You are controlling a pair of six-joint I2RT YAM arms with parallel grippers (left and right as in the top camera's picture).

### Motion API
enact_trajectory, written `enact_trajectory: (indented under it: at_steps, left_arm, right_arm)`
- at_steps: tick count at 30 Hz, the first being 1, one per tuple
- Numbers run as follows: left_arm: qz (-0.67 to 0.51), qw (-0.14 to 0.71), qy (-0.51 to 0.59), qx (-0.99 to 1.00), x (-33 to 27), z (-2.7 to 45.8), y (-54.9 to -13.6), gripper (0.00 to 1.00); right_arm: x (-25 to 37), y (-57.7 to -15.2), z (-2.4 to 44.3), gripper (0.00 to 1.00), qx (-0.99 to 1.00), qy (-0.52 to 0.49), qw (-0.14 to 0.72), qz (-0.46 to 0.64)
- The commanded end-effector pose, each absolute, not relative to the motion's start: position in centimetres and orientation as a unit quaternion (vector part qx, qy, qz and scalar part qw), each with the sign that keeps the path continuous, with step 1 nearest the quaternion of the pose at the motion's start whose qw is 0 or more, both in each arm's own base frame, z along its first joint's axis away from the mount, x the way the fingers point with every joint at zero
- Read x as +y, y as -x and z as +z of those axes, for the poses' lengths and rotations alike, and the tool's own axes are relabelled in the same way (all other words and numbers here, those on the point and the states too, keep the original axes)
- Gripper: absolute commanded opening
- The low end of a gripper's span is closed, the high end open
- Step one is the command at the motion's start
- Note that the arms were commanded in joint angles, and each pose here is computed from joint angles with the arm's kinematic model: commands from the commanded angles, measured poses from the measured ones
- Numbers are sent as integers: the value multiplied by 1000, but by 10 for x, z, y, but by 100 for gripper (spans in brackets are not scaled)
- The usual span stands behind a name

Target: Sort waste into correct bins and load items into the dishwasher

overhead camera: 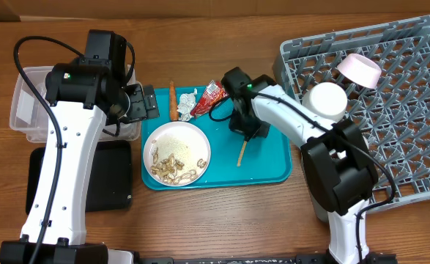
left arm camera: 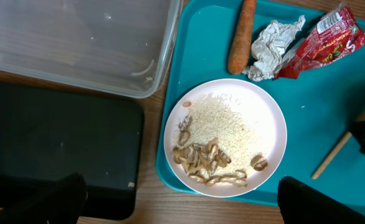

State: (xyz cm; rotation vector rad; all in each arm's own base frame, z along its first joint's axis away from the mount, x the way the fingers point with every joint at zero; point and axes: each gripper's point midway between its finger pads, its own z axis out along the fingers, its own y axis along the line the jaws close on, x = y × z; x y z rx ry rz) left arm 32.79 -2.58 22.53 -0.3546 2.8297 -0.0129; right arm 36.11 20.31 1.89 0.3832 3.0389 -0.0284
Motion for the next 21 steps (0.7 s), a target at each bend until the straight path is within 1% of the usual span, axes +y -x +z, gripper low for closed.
enact_trajectory:
  at_steps: [1,7,9,12,16,19,21]
  left_arm:
    - [0,148,133,980,-22,227,-331,100]
    - [0,148,133,980,-22,227,-331,100]
    - [0,148,133,980,-22,226,-331,100]
    - [0,148,133,980,-22,227,-331,100]
    - [0,148,133,980,-22,226,-331,100]
    - [0,148,133,980,-22,227,-331,100]
    - [0,148,133,980,-22,226,-331,100]
  right_arm:
    - [197,-385,89,4,990,-8,140,-27]
    - [179,-387,160,4,972,90,215,-40]
    - [158,-388,183,4,964,85,241,-68]
    - [125,-393,205,4,954,75,266,-114]
    - [93,-406,207,4,948,118,258,-144]
    - [82,-413,192,4,952,142,240,-129]
    - [73,-416,180,4,956,134,224,-132]
